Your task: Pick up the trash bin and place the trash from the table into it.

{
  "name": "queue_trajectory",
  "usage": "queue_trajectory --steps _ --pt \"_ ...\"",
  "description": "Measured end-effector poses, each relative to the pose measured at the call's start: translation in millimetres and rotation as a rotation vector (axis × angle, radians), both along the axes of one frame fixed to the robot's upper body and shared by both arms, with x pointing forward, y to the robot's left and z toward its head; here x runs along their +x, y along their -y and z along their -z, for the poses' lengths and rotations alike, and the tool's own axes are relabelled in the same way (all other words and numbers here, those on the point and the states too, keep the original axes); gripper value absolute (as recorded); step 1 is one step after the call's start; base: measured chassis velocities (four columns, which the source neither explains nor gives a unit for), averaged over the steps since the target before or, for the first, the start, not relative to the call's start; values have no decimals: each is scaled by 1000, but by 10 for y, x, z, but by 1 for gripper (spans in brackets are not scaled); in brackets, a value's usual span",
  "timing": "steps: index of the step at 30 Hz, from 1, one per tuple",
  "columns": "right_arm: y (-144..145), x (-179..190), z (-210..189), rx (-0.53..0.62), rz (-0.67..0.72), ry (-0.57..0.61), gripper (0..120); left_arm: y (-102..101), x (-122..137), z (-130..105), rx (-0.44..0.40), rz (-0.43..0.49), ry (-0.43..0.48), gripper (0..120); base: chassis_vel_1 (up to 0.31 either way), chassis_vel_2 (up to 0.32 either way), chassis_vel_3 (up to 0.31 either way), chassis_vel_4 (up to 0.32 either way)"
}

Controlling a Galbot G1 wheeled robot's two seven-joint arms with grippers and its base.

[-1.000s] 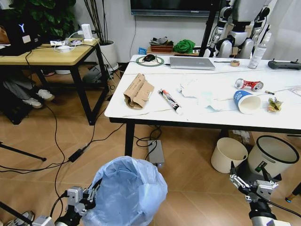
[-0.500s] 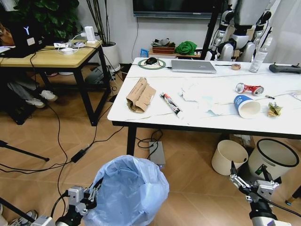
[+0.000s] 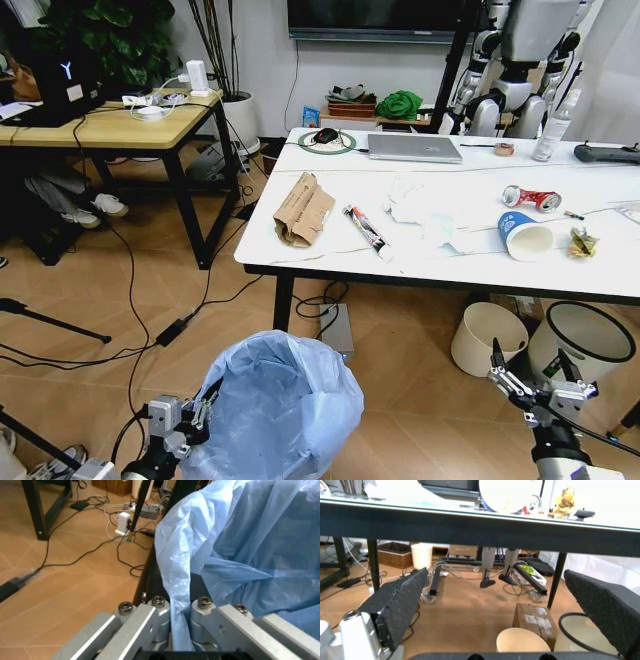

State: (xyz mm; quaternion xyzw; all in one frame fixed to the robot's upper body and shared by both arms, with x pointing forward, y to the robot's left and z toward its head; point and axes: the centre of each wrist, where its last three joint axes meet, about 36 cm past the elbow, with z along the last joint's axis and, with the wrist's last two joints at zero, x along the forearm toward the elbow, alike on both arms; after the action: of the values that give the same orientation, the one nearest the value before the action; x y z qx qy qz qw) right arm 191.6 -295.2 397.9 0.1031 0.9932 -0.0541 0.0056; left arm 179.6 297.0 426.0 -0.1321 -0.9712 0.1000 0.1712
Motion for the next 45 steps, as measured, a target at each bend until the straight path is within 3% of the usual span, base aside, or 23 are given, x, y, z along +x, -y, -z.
queue_trajectory --steps 45 --pt "-57 5 -218 14 -13 53 100 42 -42 14 11 2 10 0 0 0 0 0"
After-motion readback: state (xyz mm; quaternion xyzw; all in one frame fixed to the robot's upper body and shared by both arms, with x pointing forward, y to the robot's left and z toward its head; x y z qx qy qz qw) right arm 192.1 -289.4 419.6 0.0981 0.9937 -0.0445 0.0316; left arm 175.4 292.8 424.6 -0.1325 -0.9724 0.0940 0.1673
